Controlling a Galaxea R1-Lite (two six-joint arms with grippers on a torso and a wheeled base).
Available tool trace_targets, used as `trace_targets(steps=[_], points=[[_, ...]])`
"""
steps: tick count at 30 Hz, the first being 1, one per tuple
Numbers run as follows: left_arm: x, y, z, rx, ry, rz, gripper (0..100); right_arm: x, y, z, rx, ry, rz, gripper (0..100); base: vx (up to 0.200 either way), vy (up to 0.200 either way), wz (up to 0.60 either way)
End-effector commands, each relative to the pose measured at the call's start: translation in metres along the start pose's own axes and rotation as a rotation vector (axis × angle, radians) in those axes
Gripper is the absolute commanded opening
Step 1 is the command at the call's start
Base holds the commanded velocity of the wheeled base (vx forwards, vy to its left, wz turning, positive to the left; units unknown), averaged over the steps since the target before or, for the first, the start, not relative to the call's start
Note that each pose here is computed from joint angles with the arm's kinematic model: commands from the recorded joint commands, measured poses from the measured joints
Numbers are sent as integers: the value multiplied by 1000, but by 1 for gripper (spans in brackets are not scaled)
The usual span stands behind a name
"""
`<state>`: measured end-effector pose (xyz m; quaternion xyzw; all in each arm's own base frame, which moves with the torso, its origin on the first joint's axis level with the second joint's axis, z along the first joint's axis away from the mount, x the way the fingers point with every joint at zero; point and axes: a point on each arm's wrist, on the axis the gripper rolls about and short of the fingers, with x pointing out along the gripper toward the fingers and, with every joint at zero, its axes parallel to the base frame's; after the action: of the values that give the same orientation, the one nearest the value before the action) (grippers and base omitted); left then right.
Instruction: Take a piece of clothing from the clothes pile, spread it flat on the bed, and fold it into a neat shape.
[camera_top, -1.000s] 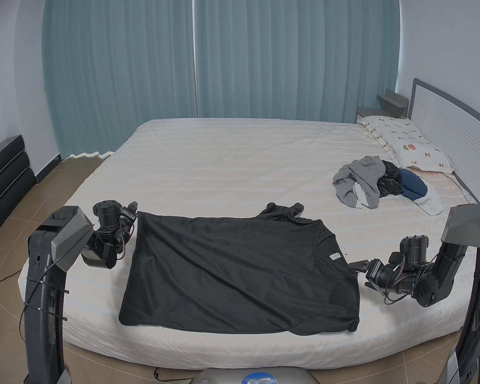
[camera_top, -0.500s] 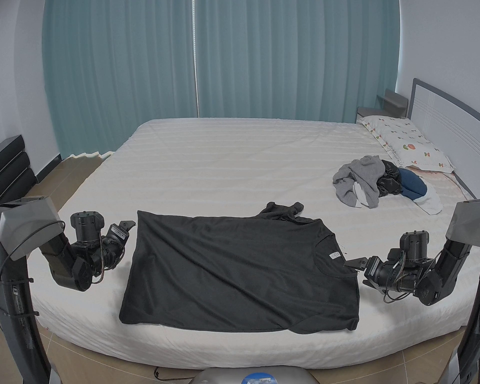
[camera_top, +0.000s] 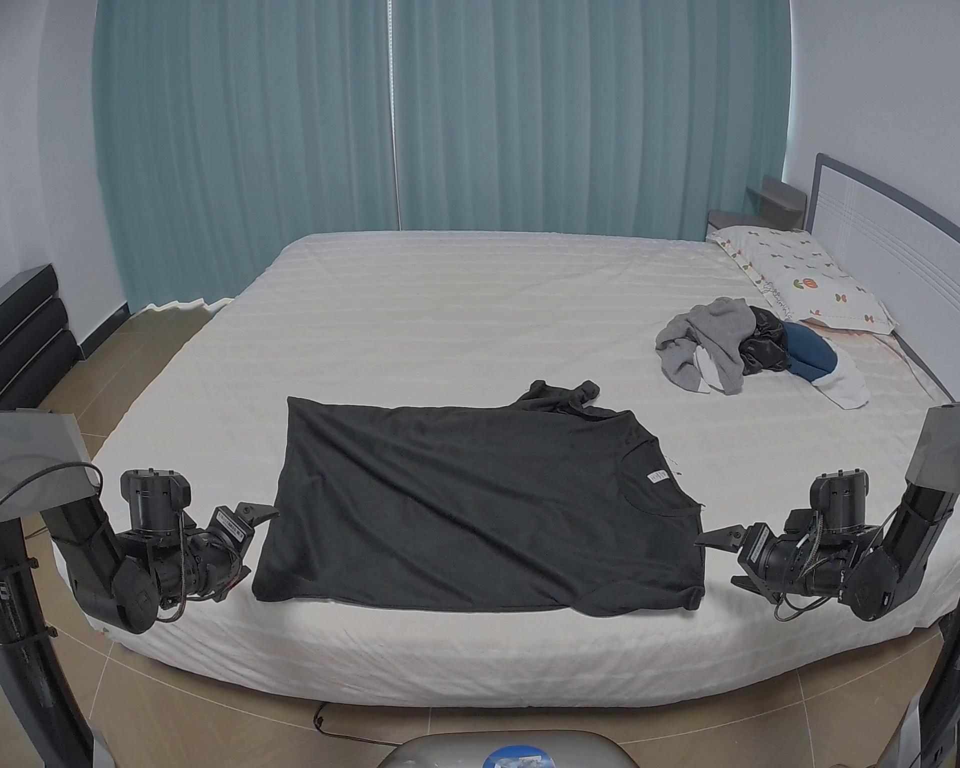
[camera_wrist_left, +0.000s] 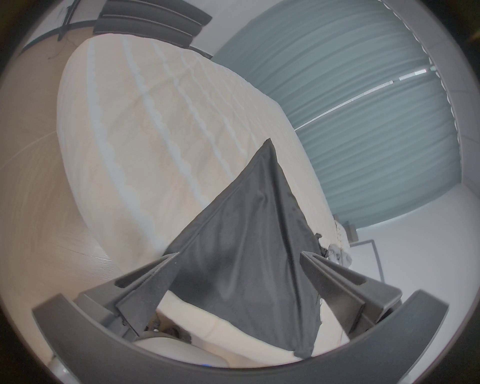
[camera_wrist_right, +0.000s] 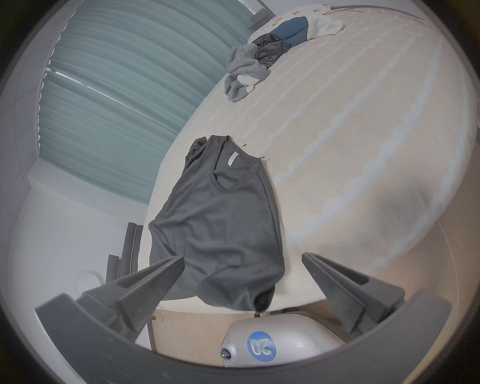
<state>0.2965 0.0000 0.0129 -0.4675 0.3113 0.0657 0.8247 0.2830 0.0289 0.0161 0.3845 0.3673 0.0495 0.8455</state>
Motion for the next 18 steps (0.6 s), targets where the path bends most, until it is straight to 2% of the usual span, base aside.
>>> trace_targets(steps=[1,9,18], points=[[6,16,-9,57,43,61,100,-2,0,1,2,-7,3,100,0,0,0],[17,15,-15,84,53,69,100,0,1,1,-4,-14,13,100,0,0,0],[40,10,-22,147,5,106,100,1,2,2,-7,-18,19,100,0,0,0]])
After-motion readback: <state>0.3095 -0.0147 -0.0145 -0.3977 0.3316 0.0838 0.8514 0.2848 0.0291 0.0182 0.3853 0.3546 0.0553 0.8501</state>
